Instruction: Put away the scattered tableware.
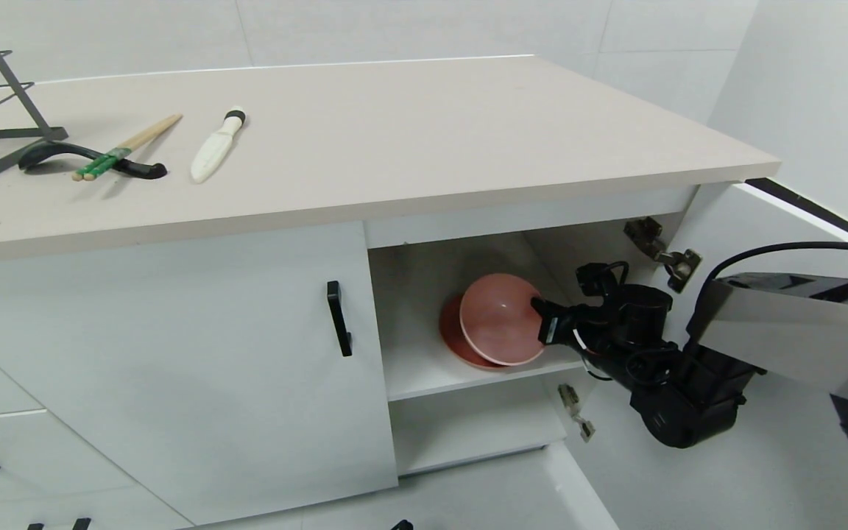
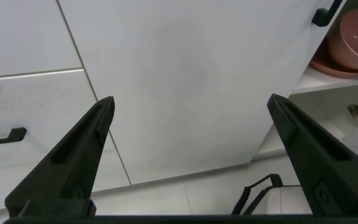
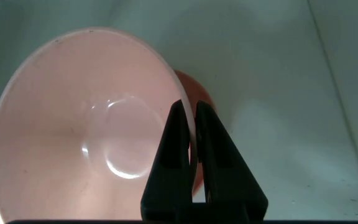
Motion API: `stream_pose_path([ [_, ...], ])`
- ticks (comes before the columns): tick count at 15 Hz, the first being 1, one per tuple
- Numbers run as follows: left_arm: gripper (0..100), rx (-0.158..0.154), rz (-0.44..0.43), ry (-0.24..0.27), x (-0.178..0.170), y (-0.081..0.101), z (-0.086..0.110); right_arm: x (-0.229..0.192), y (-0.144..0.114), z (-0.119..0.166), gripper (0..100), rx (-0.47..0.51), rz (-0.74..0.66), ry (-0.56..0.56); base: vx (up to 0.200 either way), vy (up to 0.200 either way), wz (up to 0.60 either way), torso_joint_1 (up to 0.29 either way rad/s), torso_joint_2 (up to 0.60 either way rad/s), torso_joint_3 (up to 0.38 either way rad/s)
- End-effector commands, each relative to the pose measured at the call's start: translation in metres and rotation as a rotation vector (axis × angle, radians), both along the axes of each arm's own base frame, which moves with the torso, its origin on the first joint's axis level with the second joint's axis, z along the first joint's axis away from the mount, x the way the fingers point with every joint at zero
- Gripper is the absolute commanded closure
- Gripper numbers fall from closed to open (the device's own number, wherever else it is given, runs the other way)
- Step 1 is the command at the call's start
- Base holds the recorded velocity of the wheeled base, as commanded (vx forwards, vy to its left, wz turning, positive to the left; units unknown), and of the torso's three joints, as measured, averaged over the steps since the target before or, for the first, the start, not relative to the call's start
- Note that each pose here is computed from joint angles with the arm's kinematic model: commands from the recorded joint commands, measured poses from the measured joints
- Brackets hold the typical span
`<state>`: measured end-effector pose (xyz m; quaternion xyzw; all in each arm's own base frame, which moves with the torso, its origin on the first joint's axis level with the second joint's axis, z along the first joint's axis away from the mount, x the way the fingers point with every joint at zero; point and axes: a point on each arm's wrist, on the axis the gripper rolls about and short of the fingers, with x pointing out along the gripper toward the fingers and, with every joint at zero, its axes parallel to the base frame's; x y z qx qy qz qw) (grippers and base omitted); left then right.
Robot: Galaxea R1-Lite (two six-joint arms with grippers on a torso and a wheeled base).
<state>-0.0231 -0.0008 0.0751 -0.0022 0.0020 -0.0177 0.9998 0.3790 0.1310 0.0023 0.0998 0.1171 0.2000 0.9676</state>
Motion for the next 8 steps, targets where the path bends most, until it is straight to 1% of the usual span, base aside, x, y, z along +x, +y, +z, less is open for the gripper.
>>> stream_pose_path([
  [1,0,0.0,0.0,0.002,0.0002,0.0,0.0,0.0,0.0019,-0.0046,100,-0.003,0.005,0.009,0.0,0.0,0.0,0.0,0.0,0.0],
  [5,0,-0.003,0.002,0.002,0.0002,0.0,0.0,-0.0001,0.0024,-0.0057,100,-0.006,0.007,0.009,0.0,0.0,0.0,0.0,0.0,0.0],
  [8,0,-0.003,0.002,0.002,0.0002,0.0,0.0,0.0007,0.006,-0.0047,100,0.0,0.015,-0.019,0.0,0.0,0.0,0.0,0.0,0.0],
])
